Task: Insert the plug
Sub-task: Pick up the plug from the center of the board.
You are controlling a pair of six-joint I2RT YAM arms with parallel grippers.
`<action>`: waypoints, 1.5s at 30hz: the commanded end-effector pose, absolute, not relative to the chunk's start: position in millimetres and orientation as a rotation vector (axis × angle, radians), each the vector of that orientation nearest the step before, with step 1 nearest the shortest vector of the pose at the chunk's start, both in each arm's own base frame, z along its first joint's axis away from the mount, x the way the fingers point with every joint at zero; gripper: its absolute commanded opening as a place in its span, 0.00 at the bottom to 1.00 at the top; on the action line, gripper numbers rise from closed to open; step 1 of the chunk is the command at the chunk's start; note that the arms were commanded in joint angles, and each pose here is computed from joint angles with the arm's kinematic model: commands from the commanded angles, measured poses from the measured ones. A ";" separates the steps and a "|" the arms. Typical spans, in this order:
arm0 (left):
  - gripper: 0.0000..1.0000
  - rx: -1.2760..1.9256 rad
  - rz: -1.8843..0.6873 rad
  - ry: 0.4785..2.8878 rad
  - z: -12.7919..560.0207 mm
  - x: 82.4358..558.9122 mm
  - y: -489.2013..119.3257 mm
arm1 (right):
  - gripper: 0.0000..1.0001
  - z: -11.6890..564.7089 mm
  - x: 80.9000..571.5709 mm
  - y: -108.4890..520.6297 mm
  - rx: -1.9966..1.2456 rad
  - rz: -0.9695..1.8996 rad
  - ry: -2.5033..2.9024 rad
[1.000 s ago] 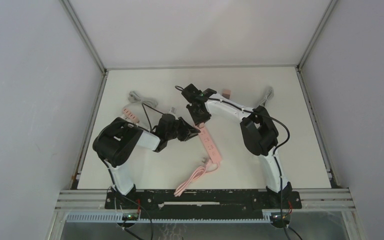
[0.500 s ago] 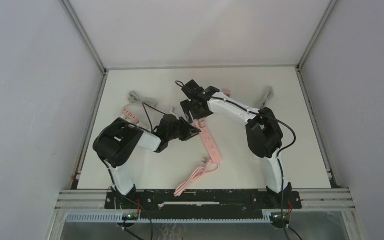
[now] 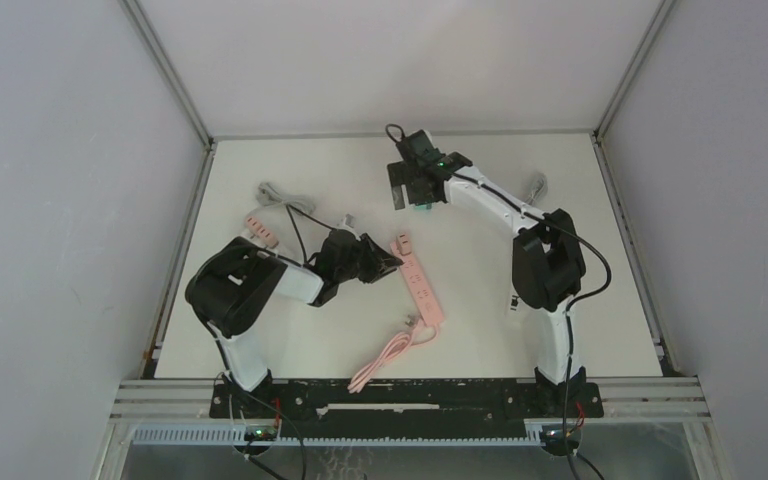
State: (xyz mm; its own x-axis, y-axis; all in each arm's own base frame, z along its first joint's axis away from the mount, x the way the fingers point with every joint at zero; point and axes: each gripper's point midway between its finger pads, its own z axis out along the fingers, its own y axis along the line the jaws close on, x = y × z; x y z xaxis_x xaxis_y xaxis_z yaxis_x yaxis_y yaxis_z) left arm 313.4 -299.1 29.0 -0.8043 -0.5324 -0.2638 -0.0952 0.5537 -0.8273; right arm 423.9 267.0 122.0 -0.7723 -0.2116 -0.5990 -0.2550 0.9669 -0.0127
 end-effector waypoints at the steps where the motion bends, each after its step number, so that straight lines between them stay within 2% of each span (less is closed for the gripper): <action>1: 0.36 -0.458 -1.079 2.376 12.1 298.9 -289.4 | 0.94 124.3 468.5 253.8 -0.187 0.089 2.393; 10: 0.40 -0.442 -1.077 2.370 13.8 299.5 -289.2 | 0.93 89.1 507.9 252.5 -0.145 0.088 2.401; 24: 0.41 -0.429 -1.080 2.367 16.0 299.0 -289.3 | 0.76 44.1 517.5 250.8 -0.128 0.044 2.467; 28: 0.42 -0.407 -1.084 2.357 21.3 299.0 -289.9 | 0.68 39.8 517.2 252.0 -0.134 0.063 2.482; 29: 0.44 -0.384 -1.057 2.340 28.6 301.2 -286.3 | 0.60 40.7 513.0 249.8 -0.139 0.056 2.492; 33: 0.46 -0.362 -1.053 2.306 43.3 303.1 -284.4 | 0.47 52.0 500.4 247.9 -0.160 0.065 2.485; 38: 0.49 -0.354 -1.072 2.264 63.3 301.7 -282.5 | 0.39 78.6 478.3 242.0 -0.178 0.100 2.445; 45: 0.51 -0.347 -1.070 2.199 95.8 293.0 -270.4 | 0.37 107.2 441.2 231.3 -0.217 0.125 2.412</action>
State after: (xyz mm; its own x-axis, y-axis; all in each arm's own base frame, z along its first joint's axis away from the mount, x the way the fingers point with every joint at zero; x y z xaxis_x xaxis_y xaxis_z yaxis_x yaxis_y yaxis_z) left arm 296.9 -277.7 72.7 -0.7801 -0.4918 -0.3868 -0.0042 0.6223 -0.7828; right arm 440.1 221.9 48.0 -0.8307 -0.1386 -0.5392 -0.1558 0.9877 -0.0139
